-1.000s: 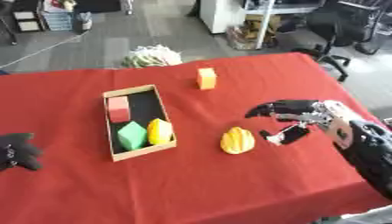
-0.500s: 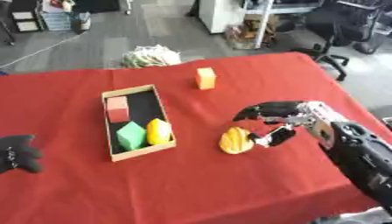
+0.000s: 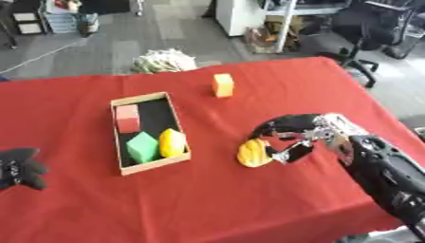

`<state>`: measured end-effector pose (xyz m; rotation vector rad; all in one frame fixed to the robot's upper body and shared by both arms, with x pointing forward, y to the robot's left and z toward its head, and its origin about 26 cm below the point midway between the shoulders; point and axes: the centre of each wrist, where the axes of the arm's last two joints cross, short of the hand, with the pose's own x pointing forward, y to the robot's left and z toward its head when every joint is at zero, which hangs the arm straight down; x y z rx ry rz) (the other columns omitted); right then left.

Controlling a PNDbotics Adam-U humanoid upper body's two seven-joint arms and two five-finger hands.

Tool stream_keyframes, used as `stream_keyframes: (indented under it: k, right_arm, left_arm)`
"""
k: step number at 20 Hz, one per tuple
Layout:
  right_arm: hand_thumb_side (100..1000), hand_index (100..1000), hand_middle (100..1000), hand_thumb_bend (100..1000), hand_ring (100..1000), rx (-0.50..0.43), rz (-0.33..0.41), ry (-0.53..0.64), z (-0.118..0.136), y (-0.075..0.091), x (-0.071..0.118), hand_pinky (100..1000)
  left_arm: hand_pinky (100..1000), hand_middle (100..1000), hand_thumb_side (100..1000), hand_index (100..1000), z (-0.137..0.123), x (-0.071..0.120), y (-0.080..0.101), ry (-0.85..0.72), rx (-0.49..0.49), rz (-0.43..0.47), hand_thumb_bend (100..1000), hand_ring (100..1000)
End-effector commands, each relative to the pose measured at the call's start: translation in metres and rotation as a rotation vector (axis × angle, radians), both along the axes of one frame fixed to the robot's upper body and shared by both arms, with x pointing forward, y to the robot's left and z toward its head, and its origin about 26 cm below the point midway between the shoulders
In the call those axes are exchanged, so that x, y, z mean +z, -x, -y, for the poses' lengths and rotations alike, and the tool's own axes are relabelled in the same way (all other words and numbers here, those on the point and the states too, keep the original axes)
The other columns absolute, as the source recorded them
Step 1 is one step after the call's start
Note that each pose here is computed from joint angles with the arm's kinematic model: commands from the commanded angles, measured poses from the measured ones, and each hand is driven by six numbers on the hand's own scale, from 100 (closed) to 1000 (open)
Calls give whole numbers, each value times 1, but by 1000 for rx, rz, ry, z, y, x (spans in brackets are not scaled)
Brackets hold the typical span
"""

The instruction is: Pick up objects on the table and place them in the box.

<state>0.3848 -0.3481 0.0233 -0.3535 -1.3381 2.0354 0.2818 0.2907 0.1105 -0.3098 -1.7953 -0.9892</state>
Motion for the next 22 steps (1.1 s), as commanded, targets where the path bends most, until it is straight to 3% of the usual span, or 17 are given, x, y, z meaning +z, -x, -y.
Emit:
stream_keyframes:
  k: [1, 2, 3, 4, 7, 8, 9, 10, 11, 12, 17, 22]
  right_arm:
    - [284, 548, 793, 100, 861, 123, -33, 65, 1, -2, 8, 853]
    - [268, 448, 757, 100, 824, 117, -3, 11, 0, -2, 10, 831]
    - [265, 435, 752, 100, 818, 110, 28, -42, -1, -3, 12, 828]
    - [250, 359, 716, 100, 774, 102, 59, -91, 0, -3, 14, 808]
    - [237, 346, 697, 100, 750, 83, 131, -191, 3, -5, 23, 798]
    - [281, 343, 688, 100, 741, 79, 148, -214, 4, -6, 26, 796]
    - [227, 340, 678, 100, 732, 77, 162, -232, 5, -7, 30, 793]
    - [227, 339, 674, 100, 727, 76, 172, -246, 6, -9, 35, 794]
    - [316, 339, 671, 100, 725, 77, 179, -255, 6, -11, 39, 795]
    - [227, 338, 670, 100, 724, 78, 184, -261, 7, -13, 43, 795]
    - [223, 339, 666, 100, 718, 68, 186, -288, 11, -22, 59, 794]
    - [214, 340, 670, 100, 717, 63, 239, -328, 4, -46, 88, 798]
  left_arm:
    - [662, 660, 962, 895, 1, 7, 0, -8, -12, 22, 100, 621]
    - [662, 660, 962, 895, 1, 7, 0, -8, -12, 21, 100, 621]
    - [662, 660, 962, 895, 2, 6, 0, -7, -12, 19, 100, 621]
    - [662, 660, 963, 895, 2, 6, 0, -6, -12, 18, 100, 621]
    - [662, 660, 962, 895, 2, 5, 0, -3, -11, 15, 100, 620]
    - [661, 660, 964, 895, 2, 5, 0, -2, -10, 14, 100, 620]
    - [661, 659, 961, 895, 2, 5, 0, -1, -10, 13, 100, 620]
    - [661, 659, 961, 895, 2, 5, 0, 0, -9, 13, 100, 620]
    - [661, 659, 962, 895, 2, 5, 0, 1, -9, 12, 100, 620]
    - [661, 659, 962, 895, 2, 5, 1, 2, -8, 12, 100, 620]
    - [661, 658, 948, 895, 3, 6, 1, 10, -10, 19, 100, 620]
    - [660, 655, 940, 894, 7, 10, 1, 37, -19, 33, 100, 618]
